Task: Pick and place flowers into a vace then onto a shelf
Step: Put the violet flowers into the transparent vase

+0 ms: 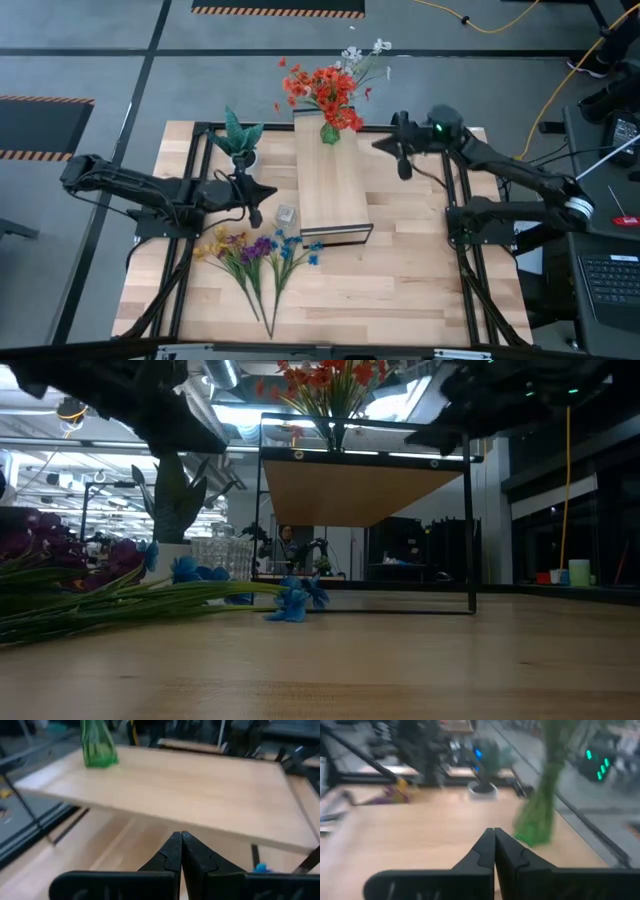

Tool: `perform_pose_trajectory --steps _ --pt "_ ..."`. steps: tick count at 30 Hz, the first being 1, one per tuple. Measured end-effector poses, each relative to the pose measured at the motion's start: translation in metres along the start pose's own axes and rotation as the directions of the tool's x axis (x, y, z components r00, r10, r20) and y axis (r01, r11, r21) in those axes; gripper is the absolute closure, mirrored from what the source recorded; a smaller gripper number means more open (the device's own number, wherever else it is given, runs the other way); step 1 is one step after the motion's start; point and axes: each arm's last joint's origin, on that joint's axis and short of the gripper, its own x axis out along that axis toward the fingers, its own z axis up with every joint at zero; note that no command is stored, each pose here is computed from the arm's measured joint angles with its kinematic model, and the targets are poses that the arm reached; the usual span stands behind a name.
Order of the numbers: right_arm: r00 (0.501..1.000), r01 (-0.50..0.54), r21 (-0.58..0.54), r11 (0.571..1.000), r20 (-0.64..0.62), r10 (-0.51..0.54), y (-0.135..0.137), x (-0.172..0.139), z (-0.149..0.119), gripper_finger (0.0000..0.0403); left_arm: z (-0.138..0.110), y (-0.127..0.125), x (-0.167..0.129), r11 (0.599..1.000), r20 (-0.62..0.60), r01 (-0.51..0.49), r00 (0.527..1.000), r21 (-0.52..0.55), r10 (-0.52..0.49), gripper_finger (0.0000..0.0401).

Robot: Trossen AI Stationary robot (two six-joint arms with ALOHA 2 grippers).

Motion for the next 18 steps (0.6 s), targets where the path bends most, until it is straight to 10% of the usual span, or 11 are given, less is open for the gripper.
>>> perform_pose_trajectory --steps 10,18 --pt "0.983 -0.089 -0.113 0.99 0.148 0.105 0.049 -0.025 -0.016 0.0394 0.052 -0.047 0.009 0.997 -0.163 -0.051 0.985 0.054 0.059 0.0399" --pt "0.988 -0.116 -0.085 0.99 0.097 0.124 0.055 -0.022 -0.039 0.0395 0.073 -0.077 0.009 0.98 -0.462 -0.197 0.87 -0.008 0.171 0.04"
